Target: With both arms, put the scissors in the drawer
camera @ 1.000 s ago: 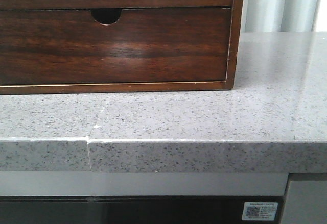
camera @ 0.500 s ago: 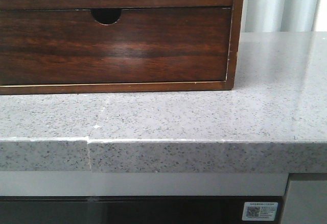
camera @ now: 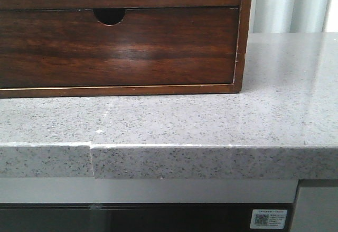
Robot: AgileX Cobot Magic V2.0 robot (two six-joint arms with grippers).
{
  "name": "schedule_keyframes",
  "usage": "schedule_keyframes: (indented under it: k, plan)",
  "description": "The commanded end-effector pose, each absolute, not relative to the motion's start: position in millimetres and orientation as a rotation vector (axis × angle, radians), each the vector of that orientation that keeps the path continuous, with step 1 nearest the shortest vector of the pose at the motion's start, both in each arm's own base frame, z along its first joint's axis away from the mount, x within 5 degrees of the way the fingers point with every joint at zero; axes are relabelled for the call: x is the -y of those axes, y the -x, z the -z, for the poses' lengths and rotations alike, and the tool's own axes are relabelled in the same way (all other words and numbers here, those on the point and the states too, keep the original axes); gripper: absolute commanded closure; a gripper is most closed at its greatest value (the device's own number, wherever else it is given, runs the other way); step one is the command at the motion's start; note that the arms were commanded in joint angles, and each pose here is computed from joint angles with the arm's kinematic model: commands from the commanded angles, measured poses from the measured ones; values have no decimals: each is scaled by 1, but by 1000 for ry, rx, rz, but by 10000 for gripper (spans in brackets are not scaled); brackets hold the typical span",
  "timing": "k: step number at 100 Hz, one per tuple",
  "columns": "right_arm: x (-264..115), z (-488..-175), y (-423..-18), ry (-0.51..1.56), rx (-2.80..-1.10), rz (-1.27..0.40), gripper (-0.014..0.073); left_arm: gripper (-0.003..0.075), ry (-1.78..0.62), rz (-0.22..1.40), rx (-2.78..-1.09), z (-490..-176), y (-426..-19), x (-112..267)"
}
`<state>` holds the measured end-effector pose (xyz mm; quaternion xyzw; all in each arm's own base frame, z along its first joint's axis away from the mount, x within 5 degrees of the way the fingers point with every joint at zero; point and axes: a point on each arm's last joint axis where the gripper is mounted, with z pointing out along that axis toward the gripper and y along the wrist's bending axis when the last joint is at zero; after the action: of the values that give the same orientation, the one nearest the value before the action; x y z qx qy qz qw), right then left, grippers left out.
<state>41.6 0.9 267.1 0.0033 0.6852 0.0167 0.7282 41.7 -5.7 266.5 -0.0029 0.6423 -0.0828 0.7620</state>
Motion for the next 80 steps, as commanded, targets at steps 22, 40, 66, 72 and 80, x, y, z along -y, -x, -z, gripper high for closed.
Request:
schedule_keyframes:
  k: [22,40,66,72,80]
  plan:
    - [0,-337,-54,10,-1599,9,664,741,-16,208,-1425,-340,-44,9]
    - [0,-348,-71,12,-1672,14,664,741,-53,179,-1496,-354,-59,11]
    - [0,-347,-75,12,-1689,14,664,741,-49,184,-1512,-353,-63,11]
    - [0,-347,-75,12,-1689,14,664,741,-49,184,-1512,-353,-63,11]
    - [0,-347,-75,12,-1689,14,664,741,-49,184,-1510,-353,-63,11]
